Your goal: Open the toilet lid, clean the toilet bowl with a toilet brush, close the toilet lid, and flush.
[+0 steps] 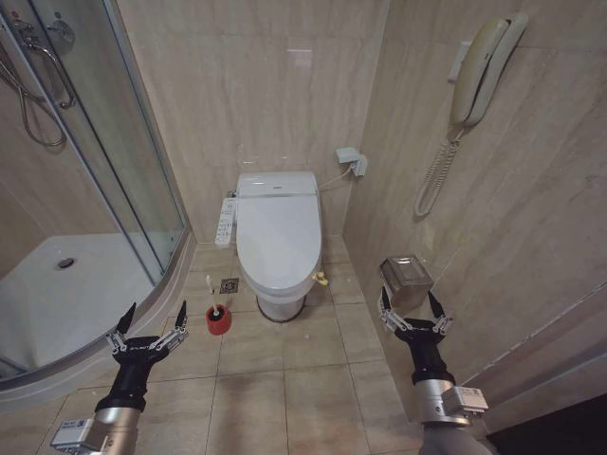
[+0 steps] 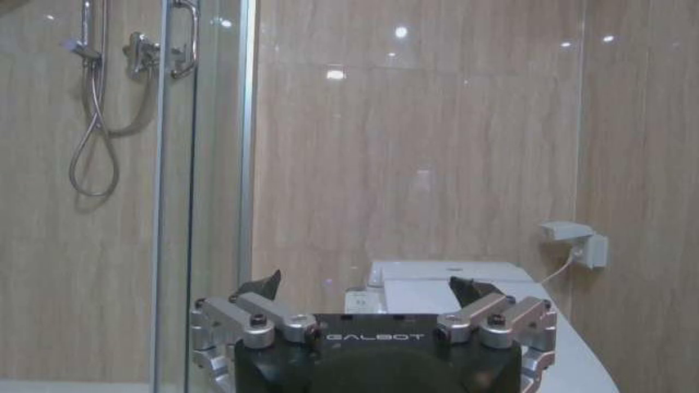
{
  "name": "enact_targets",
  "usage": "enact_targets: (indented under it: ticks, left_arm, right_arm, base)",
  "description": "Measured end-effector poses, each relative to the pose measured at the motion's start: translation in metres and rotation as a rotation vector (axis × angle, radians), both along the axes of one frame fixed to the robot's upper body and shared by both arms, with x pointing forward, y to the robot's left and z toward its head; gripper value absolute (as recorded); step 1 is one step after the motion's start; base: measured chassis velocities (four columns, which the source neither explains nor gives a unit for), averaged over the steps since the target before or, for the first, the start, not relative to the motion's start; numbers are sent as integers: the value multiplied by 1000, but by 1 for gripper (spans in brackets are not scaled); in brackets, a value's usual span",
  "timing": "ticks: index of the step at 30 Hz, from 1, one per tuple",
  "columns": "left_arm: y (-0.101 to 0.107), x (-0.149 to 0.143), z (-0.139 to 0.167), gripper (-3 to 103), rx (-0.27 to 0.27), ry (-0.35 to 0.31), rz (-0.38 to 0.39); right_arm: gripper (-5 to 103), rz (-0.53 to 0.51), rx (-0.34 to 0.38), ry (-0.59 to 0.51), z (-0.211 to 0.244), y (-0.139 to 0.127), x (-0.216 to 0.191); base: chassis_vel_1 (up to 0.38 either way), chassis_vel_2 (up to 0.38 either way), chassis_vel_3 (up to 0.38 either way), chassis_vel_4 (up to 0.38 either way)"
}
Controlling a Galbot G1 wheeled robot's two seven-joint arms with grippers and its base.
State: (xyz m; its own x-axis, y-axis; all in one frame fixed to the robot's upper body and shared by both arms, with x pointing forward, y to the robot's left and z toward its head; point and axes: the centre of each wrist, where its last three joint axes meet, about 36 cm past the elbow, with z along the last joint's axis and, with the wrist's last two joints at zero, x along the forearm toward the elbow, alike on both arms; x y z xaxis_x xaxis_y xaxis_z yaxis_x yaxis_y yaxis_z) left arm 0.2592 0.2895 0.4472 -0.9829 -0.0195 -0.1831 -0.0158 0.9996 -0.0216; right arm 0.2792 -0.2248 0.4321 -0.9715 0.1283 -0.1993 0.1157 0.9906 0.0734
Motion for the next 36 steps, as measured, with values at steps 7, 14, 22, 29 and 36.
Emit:
enact_targets:
  ticks: [7,14,22,29,36]
  left_arm:
    - [0,0,0,100,0,0,0]
    - [0,0,0,100,0,0,0]
    - [0,0,0,100,0,0,0]
    - [0,0,0,100,0,0,0]
    - [0,0,0,100,0,0,0]
  right_arm:
    - [100,0,0,0,0,0,0]
    - [100,0,0,0,0,0,0]
    - [100,0,0,0,0,0,0]
    - [100,0,0,0,0,0,0]
    - [100,0,0,0,0,0,0]
  base:
    - [0,0,0,0]
    - [0,0,0,0]
    - [0,0,0,0]
    - [0,0,0,0]
    - [0,0,0,0]
